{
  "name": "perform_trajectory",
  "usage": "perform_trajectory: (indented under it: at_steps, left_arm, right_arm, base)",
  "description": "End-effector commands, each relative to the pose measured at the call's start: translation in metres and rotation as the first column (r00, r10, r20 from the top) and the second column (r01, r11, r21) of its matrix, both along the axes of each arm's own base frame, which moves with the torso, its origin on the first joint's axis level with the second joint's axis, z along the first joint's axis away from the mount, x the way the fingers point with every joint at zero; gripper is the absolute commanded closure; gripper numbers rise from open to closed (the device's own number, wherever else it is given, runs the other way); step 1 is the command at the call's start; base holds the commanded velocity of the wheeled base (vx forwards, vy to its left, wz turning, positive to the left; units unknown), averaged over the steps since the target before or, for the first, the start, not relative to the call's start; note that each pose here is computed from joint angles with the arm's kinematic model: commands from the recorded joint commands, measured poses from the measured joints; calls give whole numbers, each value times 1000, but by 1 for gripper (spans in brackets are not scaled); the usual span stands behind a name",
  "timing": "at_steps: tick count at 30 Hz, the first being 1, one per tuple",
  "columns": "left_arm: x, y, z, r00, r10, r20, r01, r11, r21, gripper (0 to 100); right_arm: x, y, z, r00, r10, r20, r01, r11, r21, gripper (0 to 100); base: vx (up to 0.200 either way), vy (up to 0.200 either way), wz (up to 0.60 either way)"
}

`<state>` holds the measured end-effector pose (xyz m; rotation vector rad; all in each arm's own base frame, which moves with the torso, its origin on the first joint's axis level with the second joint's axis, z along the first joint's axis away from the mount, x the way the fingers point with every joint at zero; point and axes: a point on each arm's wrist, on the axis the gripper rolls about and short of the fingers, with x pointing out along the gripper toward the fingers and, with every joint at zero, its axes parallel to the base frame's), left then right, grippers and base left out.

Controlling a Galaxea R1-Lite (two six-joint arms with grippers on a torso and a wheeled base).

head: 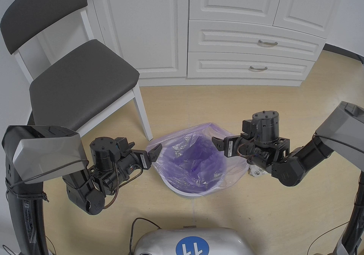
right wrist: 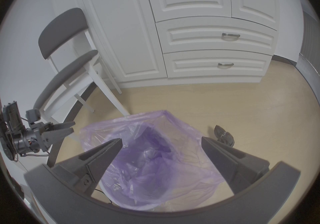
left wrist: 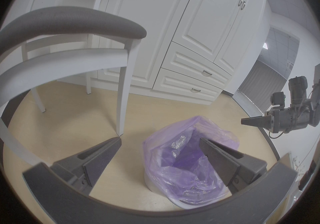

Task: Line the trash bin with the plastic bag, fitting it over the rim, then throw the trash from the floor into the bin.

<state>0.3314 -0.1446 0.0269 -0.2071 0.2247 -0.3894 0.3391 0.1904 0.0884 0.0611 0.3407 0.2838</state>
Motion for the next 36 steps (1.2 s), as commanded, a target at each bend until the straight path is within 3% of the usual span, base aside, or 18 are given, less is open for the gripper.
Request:
perform_trajectory:
  at_steps: [1, 8, 13, 20, 25, 28, 32, 34, 36]
  left_arm:
    - [-2, 2, 19, 999, 4, 37, -3, 1000, -17, 0]
    - [-8, 6, 40, 1000, 7, 17, -7, 1000, -9, 0]
    - [-12, 7, 51, 1000, 5, 8, -5, 1000, -6, 0]
    - [-22, 8, 60, 999, -5, -35, 6, 1000, 14, 0]
    - [-28, 8, 66, 998, -16, -58, 17, 1000, 23, 0]
    - [-29, 6, 67, 998, -23, -61, 25, 999, 24, 0]
    - [-29, 3, 65, 997, -29, -65, 30, 999, 23, 0]
    - [-29, 2, 65, 997, -30, -66, 32, 999, 23, 0]
    - [-29, 1, 65, 997, -35, -63, 36, 999, 22, 0]
  right_arm:
    - [-15, -8, 29, 999, 2, 46, -3, 1000, 23, 0]
    - [-29, -15, 41, 998, 19, 65, -18, 1000, -6, 0]
    - [-42, -26, 35, 999, 35, 21, -31, 986, -162, 0]
    - [-54, -27, 40, 997, 62, 38, -55, 986, -160, 0]
    - [-55, -30, 41, 990, 77, 120, -62, 990, -126, 0]
    - [-57, -32, 40, 984, 106, 142, -85, 986, -143, 0]
    - [-50, -40, 29, 1000, 29, 10, -25, 955, -294, 0]
    - [-43, -37, 34, 999, -4, -46, -9, 959, -282, 0]
    - [-37, -32, 42, 996, -38, -78, 22, 979, -203, 0]
  base:
    - [0, 0, 0]
    - [0, 0, 0]
    - [0, 0, 0]
    - [0, 0, 0]
    - [0, 0, 0]
    - [0, 0, 0]
    - [0, 0, 0]
    - [0, 0, 0]
    - [0, 0, 0]
